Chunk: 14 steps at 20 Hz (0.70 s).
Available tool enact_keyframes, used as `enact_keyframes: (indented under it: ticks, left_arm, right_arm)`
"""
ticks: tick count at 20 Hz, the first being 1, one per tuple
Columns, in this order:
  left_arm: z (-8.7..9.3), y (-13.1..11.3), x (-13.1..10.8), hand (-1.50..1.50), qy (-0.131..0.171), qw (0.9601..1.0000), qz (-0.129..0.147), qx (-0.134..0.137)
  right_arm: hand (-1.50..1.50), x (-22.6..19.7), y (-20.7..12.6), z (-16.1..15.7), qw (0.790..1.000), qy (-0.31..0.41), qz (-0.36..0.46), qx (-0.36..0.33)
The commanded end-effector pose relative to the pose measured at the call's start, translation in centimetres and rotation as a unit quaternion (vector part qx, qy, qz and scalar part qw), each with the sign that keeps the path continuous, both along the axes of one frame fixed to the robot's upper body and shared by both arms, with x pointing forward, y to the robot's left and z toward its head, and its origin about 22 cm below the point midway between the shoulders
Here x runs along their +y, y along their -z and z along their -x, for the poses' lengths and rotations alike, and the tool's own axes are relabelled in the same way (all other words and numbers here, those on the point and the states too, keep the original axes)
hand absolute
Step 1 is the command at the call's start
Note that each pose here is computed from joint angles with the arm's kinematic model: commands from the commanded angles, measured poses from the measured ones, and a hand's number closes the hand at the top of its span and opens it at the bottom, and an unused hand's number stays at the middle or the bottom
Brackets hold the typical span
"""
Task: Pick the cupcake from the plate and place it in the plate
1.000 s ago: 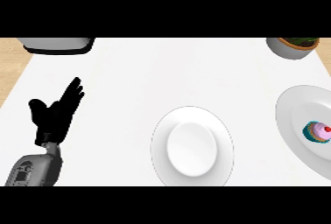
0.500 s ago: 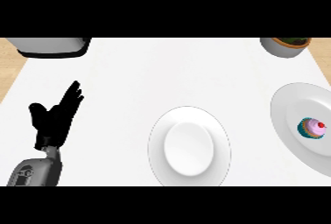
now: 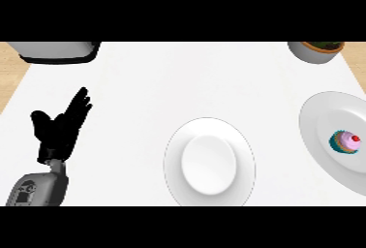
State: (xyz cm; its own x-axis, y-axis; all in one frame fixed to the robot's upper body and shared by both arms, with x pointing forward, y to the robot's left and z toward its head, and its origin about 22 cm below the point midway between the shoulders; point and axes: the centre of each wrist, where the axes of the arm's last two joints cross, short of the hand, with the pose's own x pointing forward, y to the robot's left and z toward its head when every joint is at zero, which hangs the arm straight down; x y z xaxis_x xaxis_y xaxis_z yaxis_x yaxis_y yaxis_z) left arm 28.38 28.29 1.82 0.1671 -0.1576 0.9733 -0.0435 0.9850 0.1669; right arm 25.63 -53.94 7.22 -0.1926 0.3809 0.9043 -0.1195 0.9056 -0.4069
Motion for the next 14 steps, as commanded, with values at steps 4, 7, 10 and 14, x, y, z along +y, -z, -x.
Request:
enact_keyframes:
  ticks: [4,7,10,14]
  left_arm:
    - [0.0,-0.1,-0.6,0.0,0.004,1.0,-0.001,0.001]
    - [-0.3,-0.6,0.0,0.0,0.002,1.0,0.006,-0.007]
    - [0.1,-0.4,-0.5,0.0,0.006,1.0,-0.005,-0.005]
    - [-0.8,-0.8,0.0,0.0,0.016,0.9998,0.008,-0.011]
  right_arm:
    - [-1.5,-2.5,-1.7,1.7,0.991,-0.083,-0.103,-0.027]
    - [-1.5,-3.1,-1.8,2.7,0.991,-0.079,-0.108,-0.031]
    - [-1.5,-4.1,-2.6,3.5,0.993,-0.062,-0.093,-0.028]
    - [-1.5,-3.9,-2.4,3.2,0.994,-0.051,-0.093,-0.035]
